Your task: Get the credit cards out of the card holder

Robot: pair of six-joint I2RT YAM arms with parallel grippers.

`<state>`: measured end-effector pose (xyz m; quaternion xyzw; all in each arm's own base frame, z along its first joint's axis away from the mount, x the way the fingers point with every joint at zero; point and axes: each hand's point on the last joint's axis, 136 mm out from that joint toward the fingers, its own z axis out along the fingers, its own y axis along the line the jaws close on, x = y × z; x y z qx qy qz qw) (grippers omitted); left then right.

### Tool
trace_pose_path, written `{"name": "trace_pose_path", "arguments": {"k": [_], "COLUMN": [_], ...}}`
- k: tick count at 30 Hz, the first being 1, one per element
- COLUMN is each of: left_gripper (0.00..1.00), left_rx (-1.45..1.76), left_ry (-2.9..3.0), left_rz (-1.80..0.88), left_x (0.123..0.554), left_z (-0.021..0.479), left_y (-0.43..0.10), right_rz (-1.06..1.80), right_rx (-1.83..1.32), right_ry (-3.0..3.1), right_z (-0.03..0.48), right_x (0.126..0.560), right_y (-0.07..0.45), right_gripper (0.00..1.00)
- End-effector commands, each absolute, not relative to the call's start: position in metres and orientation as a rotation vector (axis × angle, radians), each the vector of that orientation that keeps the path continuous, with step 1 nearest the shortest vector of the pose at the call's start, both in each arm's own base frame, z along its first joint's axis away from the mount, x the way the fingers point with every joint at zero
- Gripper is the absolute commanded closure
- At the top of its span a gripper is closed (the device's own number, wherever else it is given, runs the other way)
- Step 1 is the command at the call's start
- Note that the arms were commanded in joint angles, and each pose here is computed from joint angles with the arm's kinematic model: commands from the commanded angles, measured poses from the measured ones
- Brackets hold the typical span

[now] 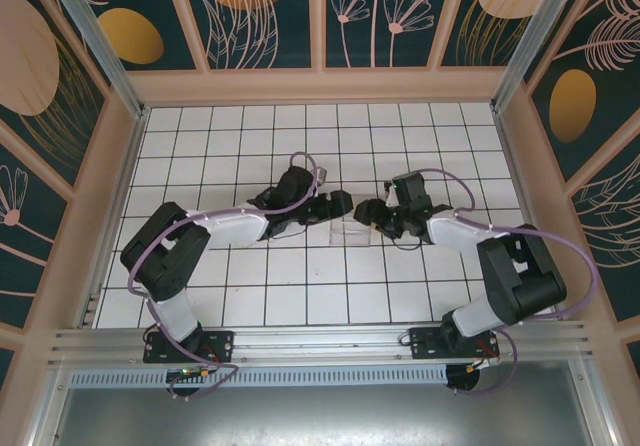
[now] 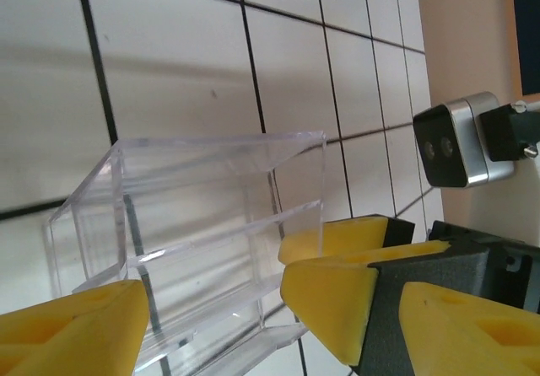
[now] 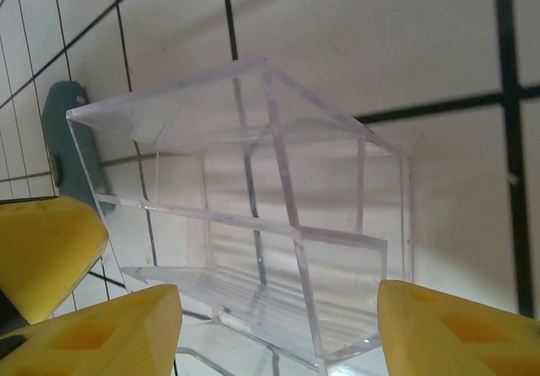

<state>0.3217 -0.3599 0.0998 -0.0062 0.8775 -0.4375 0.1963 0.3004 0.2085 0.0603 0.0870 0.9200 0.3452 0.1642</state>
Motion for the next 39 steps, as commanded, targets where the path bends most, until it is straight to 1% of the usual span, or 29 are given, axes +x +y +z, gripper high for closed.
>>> {"name": "trace_pose_path", "arguments": {"k": [1, 8, 15, 21, 24, 25, 26, 29, 33, 34, 37, 39], "left_gripper": [0.21, 0.21, 0.21, 0.19, 0.19, 0.19, 0.19, 0.18, 0.20, 0.18, 0.10, 0.06], "left_rx": [0.040, 0.050, 0.079, 0.073, 0.019, 0.001, -0.010, -0.058, -0.151, -0.172, -0.222, -0.233], "left_ry": [2.481, 2.484, 2.450, 2.420, 2.444, 2.464, 2.450, 2.491, 2.594, 2.632, 2.661, 2.685], "left_rz": [-1.189, -1.146, -1.065, -0.903, -0.731, -0.650, -0.587, -0.345, -0.176, -0.132, -0.027, 0.036], "left_x": [0.330, 0.354, 0.373, 0.386, 0.390, 0.391, 0.389, 0.388, 0.390, 0.392, 0.403, 0.409], "left_z": [0.094, 0.093, 0.115, 0.144, 0.145, 0.139, 0.148, 0.135, 0.104, 0.089, 0.074, 0.065], "left_y": [-0.358, -0.349, -0.341, -0.315, -0.284, -0.272, -0.259, -0.217, -0.170, -0.162, -0.146, -0.143], "right_rz": [1.023, 0.935, 0.852, 0.759, 0.742, 0.740, 0.739, 0.741, 0.741, 0.740, 0.725, 0.716], "right_rx": [0.212, 0.205, 0.189, 0.094, 0.006, -0.023, -0.046, -0.085, -0.125, -0.128, -0.129, -0.126], "right_ry": [2.558, 2.570, 2.557, 2.520, 2.526, 2.529, 2.530, 2.533, 2.536, 2.536, 2.536, 2.531], "right_z": [0.077, 0.070, 0.081, 0.114, 0.125, 0.127, 0.129, 0.132, 0.133, 0.133, 0.134, 0.135], "right_x": [0.324, 0.347, 0.359, 0.363, 0.363, 0.362, 0.362, 0.364, 0.363, 0.362, 0.361, 0.358], "right_y": [0.226, 0.229, 0.223, 0.226, 0.241, 0.247, 0.252, 0.263, 0.273, 0.273, 0.270, 0.267], "right_gripper": [0.38, 0.39, 0.39, 0.39, 0.39, 0.39, 0.39, 0.39, 0.40, 0.40, 0.40, 0.39]}}
